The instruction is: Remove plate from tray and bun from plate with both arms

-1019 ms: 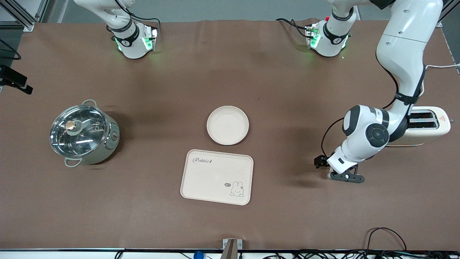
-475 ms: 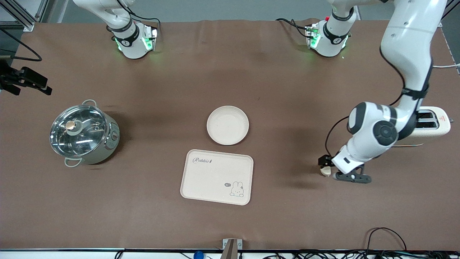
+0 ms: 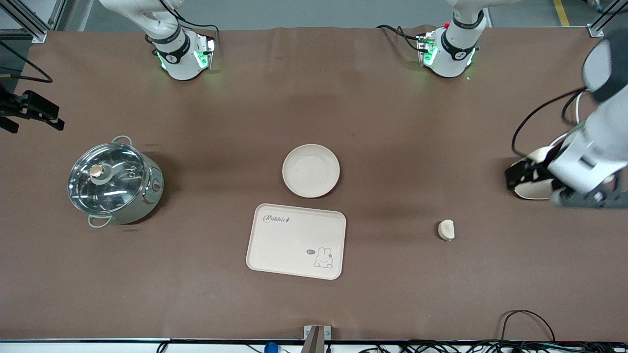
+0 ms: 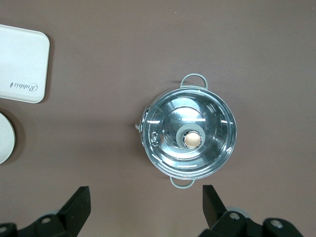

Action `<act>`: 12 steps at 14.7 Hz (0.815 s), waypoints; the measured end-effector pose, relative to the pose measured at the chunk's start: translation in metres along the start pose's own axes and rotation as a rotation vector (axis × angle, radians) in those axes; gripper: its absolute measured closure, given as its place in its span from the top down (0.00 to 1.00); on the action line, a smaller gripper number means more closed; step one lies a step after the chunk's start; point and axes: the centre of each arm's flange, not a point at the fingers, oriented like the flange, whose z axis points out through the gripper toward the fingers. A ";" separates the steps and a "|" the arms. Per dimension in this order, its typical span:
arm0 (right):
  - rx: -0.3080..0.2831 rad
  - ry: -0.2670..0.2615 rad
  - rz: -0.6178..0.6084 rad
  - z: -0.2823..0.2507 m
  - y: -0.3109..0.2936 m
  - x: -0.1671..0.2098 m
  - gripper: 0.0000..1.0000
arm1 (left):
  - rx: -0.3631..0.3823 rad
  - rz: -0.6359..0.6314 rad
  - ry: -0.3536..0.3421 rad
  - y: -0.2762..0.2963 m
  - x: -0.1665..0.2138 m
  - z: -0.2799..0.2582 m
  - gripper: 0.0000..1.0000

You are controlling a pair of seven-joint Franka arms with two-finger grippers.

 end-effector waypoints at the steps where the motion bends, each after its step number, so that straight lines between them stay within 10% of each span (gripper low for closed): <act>1: 0.000 0.000 0.000 0.000 0.000 0.000 1.00 | 0.006 -0.001 0.010 0.001 -0.013 -0.024 1.00; 12: 0.000 -0.001 0.002 0.000 0.001 0.000 1.00 | -0.044 -0.014 -0.029 -0.027 -0.048 -0.056 1.00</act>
